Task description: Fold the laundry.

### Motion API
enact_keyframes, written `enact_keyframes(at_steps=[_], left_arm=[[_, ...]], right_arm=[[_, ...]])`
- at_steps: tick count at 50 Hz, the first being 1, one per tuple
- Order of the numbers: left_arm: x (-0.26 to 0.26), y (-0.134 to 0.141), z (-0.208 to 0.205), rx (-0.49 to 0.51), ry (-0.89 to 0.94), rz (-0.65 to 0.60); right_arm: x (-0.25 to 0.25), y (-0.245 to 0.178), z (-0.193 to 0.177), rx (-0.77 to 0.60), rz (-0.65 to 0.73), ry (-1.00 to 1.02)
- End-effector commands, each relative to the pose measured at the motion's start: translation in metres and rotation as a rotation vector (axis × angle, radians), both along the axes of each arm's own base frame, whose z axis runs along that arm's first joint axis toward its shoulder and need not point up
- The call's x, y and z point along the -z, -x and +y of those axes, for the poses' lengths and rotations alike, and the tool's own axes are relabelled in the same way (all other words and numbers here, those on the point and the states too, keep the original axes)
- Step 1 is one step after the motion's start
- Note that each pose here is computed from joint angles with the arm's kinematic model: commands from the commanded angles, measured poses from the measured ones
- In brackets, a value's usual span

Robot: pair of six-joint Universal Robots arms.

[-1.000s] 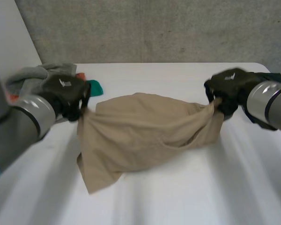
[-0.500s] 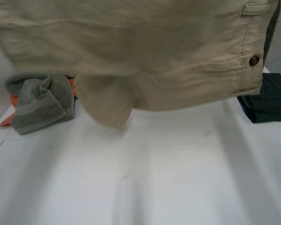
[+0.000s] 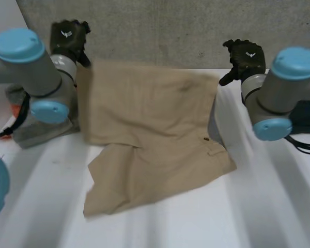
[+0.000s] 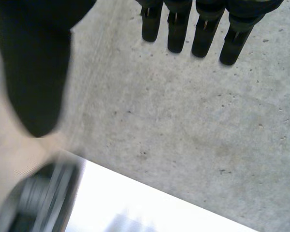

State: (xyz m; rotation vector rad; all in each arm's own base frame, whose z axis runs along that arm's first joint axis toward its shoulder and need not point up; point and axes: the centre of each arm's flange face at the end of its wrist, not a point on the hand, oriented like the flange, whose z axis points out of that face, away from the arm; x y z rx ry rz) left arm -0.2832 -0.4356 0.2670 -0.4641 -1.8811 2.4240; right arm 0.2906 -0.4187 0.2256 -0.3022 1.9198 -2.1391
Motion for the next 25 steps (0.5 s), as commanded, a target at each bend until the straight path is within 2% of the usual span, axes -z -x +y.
enact_keyframes(at_steps=[1,4,9,15,16,19,20,25], left_arm=[[-0.001,-0.007,-0.004,0.018,-0.024,0.056],[-0.019,-0.017,0.003,-0.024,-0.006,0.057],[-0.048,-0.032,0.05,-0.062,-0.039,0.026],[-0.036,-0.035,0.129,0.027,-0.225,-0.087],[-0.027,-0.036,0.154,0.065,-0.3,-0.123],[-0.009,-0.039,0.191,0.124,-0.423,-0.184],[0.003,-0.042,0.213,0.16,-0.505,-0.218],[0.034,-0.056,0.266,0.23,-0.715,-0.282]], right_arm=[[0.011,-0.011,-0.007,0.02,0.198,0.054],[-0.004,-0.008,0.0,0.02,0.242,0.057],[-0.037,0.003,0.035,-0.062,0.368,0.032],[-0.05,0.017,0.088,-0.224,0.577,0.014],[-0.049,0.021,0.102,-0.258,0.621,0.001],[-0.043,0.029,0.122,-0.306,0.684,-0.035],[-0.036,0.034,0.135,-0.343,0.718,-0.077],[-0.003,0.049,0.169,-0.487,0.807,-0.252]])
